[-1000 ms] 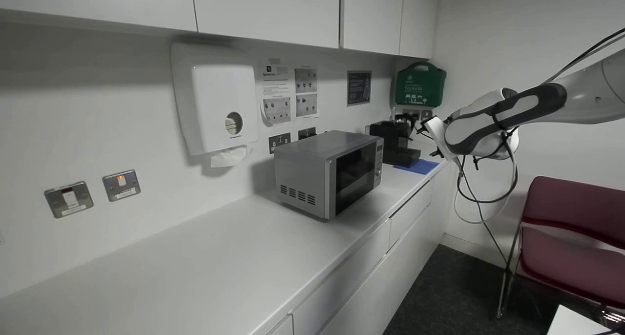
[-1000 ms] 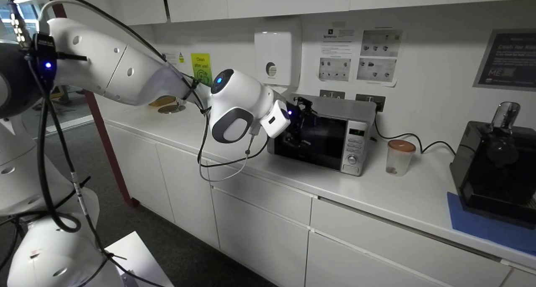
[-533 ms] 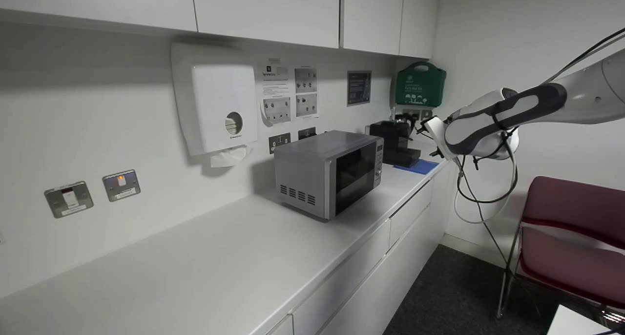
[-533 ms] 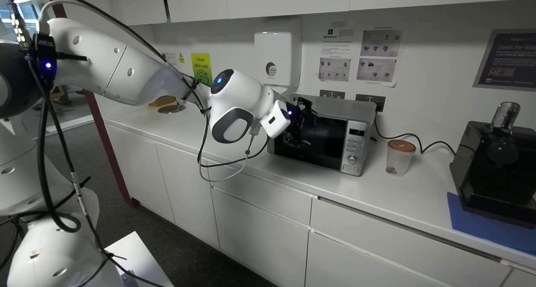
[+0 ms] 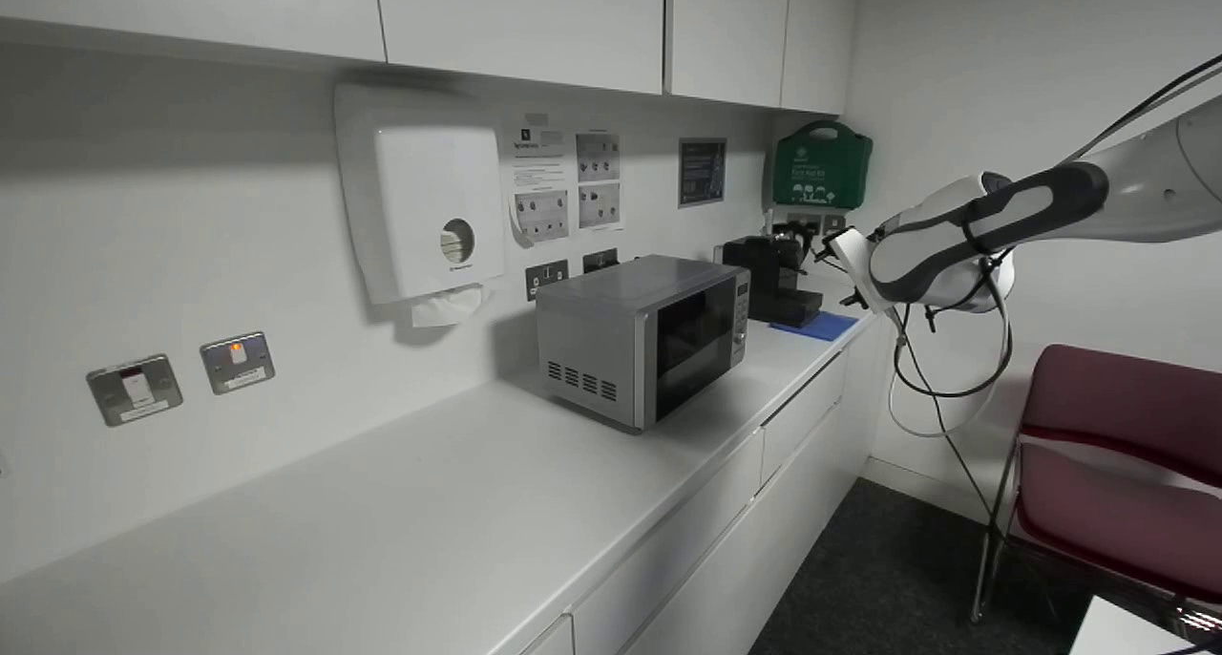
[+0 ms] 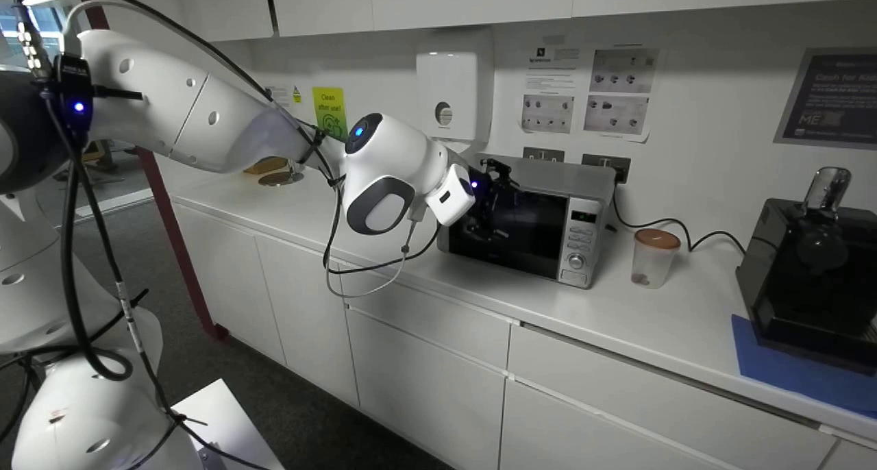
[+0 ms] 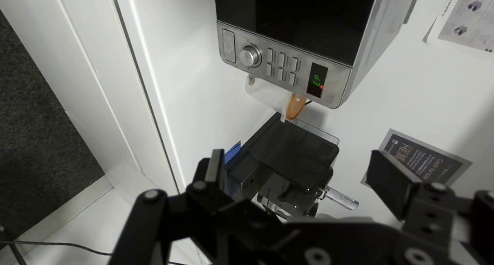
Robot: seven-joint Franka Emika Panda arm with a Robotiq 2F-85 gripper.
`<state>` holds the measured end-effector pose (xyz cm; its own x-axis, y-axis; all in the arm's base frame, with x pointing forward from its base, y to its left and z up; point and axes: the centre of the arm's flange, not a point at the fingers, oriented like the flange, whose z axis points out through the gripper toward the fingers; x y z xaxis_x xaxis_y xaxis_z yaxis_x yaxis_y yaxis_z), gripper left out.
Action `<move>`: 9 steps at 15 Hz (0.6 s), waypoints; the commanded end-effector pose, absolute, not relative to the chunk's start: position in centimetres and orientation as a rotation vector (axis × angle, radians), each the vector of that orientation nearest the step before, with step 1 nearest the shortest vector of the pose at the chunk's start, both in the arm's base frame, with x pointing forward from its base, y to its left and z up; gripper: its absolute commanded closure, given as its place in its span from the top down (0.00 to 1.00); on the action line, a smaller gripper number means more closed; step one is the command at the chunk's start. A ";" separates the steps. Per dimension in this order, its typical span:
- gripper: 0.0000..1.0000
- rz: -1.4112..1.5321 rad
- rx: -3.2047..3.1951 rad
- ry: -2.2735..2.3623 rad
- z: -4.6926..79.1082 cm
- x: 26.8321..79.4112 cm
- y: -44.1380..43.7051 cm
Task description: Press a button on the microwave
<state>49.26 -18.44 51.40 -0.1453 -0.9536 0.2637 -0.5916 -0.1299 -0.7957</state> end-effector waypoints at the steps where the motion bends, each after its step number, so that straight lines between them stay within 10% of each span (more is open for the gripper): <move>1: 1.00 -1.187 -1.718 1.735 51.4 49.3 -18.4; 9: 1.00 -1.463 -1.399 1.549 52.2 52.7 -16.1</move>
